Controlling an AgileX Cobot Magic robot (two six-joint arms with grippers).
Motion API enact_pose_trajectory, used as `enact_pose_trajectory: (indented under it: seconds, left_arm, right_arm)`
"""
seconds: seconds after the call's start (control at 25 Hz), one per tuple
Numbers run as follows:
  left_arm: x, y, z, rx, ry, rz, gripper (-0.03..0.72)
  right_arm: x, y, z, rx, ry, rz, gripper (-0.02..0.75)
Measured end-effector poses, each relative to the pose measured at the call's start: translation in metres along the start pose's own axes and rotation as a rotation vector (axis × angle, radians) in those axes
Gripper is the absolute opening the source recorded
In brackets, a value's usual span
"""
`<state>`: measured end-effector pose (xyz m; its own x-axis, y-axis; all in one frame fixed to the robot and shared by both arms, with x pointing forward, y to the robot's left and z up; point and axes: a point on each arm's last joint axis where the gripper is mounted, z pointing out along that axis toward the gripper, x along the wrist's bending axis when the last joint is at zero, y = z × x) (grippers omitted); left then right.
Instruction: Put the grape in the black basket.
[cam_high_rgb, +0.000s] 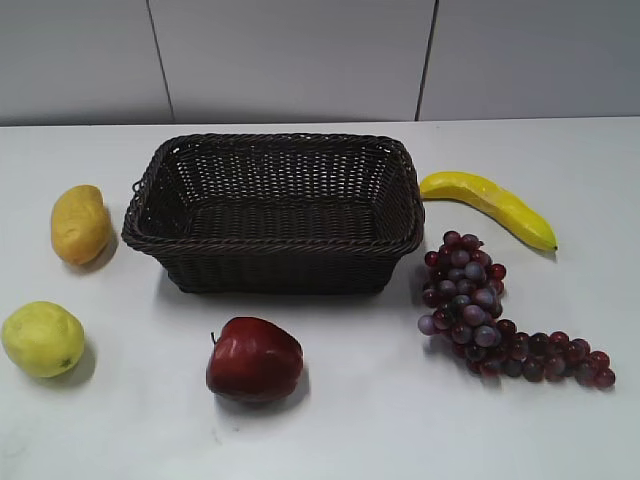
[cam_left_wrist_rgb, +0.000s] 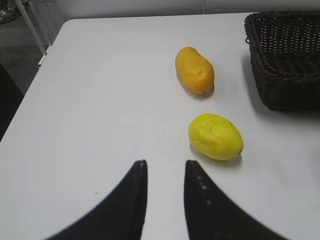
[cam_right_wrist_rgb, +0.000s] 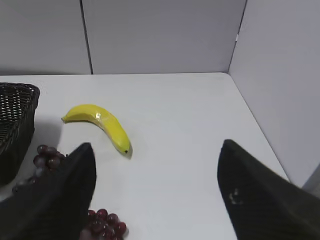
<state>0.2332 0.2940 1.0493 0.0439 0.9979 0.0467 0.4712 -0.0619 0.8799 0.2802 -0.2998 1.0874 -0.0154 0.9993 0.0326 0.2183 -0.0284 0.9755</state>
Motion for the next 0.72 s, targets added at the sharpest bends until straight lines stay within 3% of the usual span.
enact_pose_trajectory:
  seconds: [0.28,0.52,0.72]
  left_arm:
    - [0.0,0.0,0.0,0.0,0.0,0.0,0.237]
    - [0.0,0.0,0.0,0.0,0.0,0.0,0.233]
    - [0.0,0.0,0.0,0.0,0.0,0.0,0.233]
  right_arm:
    - [0.004,-0.003,0.062,0.093,0.015,-0.005,0.574]
    - [0.008,-0.02,0.119,0.305,0.02,0.046,0.65]
    - [0.016,-0.029,0.159,0.497,0.033,0.095,0.661]
